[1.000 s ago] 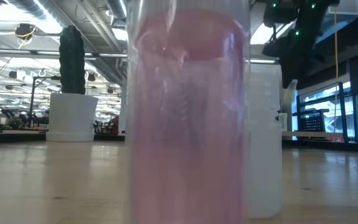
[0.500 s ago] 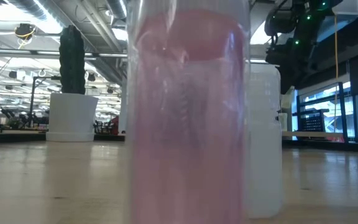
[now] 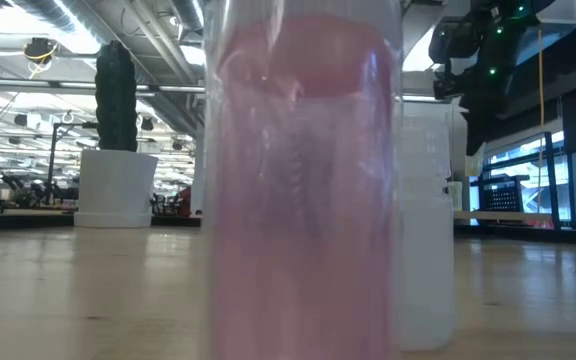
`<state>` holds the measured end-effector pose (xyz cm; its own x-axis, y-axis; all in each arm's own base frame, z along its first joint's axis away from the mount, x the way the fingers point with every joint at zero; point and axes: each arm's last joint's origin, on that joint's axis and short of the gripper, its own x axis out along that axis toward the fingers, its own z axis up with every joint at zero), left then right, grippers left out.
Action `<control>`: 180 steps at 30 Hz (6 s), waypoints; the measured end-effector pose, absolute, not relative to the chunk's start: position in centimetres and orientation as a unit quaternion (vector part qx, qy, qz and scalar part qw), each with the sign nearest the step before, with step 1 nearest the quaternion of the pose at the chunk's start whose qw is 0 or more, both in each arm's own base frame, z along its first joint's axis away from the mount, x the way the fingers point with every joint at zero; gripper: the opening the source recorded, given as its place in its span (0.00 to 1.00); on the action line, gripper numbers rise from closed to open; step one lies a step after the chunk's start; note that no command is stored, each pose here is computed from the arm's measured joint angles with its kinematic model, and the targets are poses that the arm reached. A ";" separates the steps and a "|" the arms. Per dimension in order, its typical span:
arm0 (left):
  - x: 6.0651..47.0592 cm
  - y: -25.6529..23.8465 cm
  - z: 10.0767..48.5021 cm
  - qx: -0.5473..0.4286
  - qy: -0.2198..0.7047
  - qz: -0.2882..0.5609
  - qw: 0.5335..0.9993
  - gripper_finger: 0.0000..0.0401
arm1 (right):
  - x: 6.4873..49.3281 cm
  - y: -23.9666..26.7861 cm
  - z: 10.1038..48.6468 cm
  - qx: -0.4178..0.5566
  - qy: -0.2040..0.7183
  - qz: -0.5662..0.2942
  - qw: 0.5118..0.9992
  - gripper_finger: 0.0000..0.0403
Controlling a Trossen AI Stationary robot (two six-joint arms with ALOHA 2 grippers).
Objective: Pick and place medicine bottles onto shelf by color
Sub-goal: Put the top yellow pill bottle on the shelf aligned with the other yellow pill bottle
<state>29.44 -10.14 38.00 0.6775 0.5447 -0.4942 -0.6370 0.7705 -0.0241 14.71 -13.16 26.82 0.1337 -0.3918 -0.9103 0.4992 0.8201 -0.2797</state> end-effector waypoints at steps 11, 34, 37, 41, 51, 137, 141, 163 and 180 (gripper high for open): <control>29.4 -10.1 38.0 -0.100 0.236 0.325 0.910 0.55 | 14.7 -13.2 26.4 0.035 0.594 -0.287 0.751 0.30; 29.4 -10.1 38.0 -0.100 0.236 0.325 0.911 0.55 | 13.2 -14.3 21.9 0.105 0.575 -0.354 0.730 0.30; 29.5 -10.1 38.0 -0.100 0.236 0.325 0.911 0.55 | 13.2 -14.3 21.9 0.107 0.574 -0.352 0.731 0.30; 29.4 -10.1 38.0 -0.100 0.236 0.325 0.910 0.55 | 13.2 -14.3 21.9 0.118 0.569 -0.352 0.734 0.30; 29.5 -10.1 38.0 -0.099 0.236 0.325 0.910 0.55 | 13.5 -14.5 22.1 0.089 0.566 -0.333 0.749 0.30; 29.5 -10.1 38.0 -0.102 0.235 0.326 0.910 0.55 | 13.3 -11.5 32.7 0.070 0.393 -0.161 0.903 0.43; 29.5 -10.1 38.0 -0.102 0.235 0.326 0.910 0.55 | 12.8 -9.6 32.8 0.123 0.405 -0.149 0.894 0.43; 29.4 -10.1 38.0 -0.097 0.238 0.326 0.910 0.55 | 11.2 -5.5 32.4 0.239 0.445 -0.207 0.838 0.36; 29.1 -8.6 37.4 -0.065 0.276 0.354 0.891 0.55 | 13.2 -6.9 28.1 0.366 0.426 -0.364 0.743 0.01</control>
